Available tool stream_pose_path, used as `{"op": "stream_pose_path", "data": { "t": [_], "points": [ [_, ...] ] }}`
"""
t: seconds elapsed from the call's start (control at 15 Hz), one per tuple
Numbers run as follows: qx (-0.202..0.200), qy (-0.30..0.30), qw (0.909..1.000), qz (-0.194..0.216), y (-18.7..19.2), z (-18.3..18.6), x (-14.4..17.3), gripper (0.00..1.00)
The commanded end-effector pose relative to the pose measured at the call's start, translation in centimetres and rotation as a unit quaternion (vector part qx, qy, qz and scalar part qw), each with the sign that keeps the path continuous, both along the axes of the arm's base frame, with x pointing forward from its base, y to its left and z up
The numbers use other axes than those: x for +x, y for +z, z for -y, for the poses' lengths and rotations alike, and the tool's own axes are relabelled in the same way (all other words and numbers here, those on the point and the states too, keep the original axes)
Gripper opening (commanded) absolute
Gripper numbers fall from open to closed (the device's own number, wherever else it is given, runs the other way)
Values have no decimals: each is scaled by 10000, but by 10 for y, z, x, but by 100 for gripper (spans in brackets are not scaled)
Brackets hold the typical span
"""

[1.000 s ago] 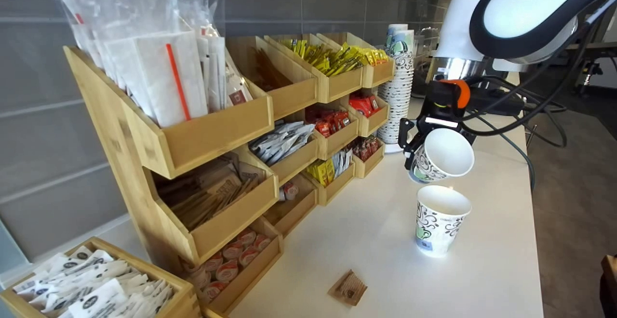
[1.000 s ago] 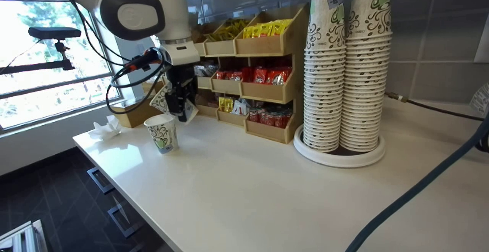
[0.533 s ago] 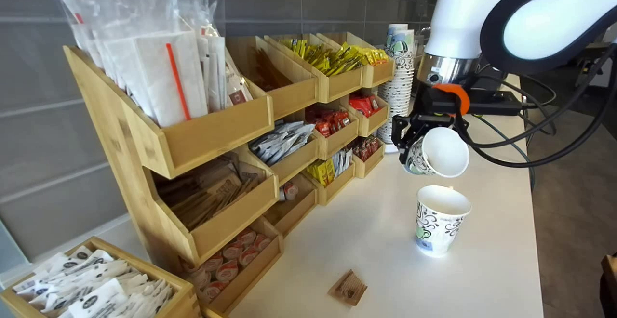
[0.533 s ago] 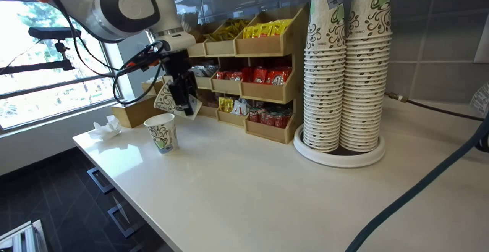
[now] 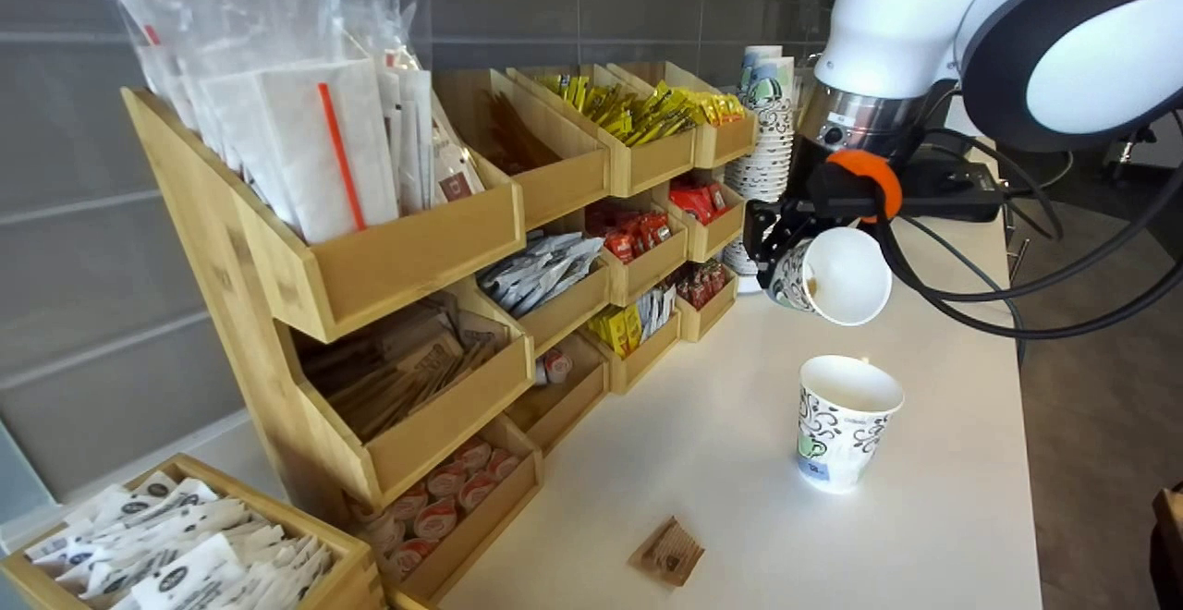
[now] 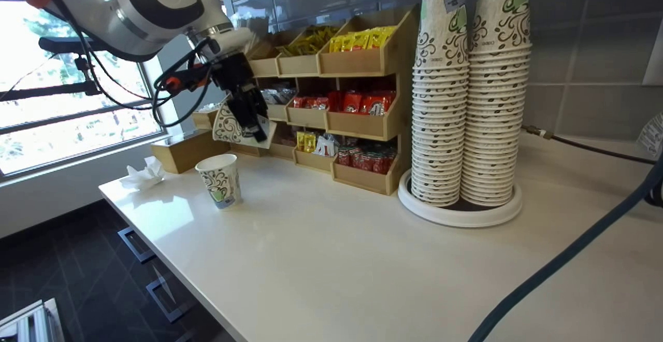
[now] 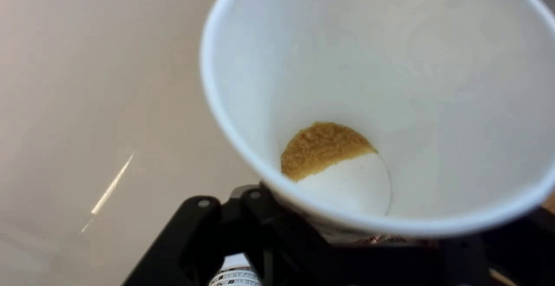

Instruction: Pick up the white paper cup on the right and pour all its contents into the white paper cup on the left

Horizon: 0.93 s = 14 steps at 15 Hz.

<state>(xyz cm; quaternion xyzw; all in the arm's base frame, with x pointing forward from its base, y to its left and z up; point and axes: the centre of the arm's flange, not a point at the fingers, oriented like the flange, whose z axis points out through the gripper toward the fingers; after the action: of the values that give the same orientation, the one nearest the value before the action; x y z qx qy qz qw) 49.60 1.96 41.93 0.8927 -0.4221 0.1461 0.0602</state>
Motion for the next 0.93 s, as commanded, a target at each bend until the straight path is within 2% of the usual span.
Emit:
{"op": "stream_pose_path", "data": {
  "t": [0.0, 0.53, 0.87],
  "points": [
    [-332, -75, 9988, 344, 10, -18, -13, 42],
    [-795, -244, 9949, 577, 6, -29, -37, 42],
    [-1186, -99, 9905, 689, -1, -37, -52, 42]
  ]
}}
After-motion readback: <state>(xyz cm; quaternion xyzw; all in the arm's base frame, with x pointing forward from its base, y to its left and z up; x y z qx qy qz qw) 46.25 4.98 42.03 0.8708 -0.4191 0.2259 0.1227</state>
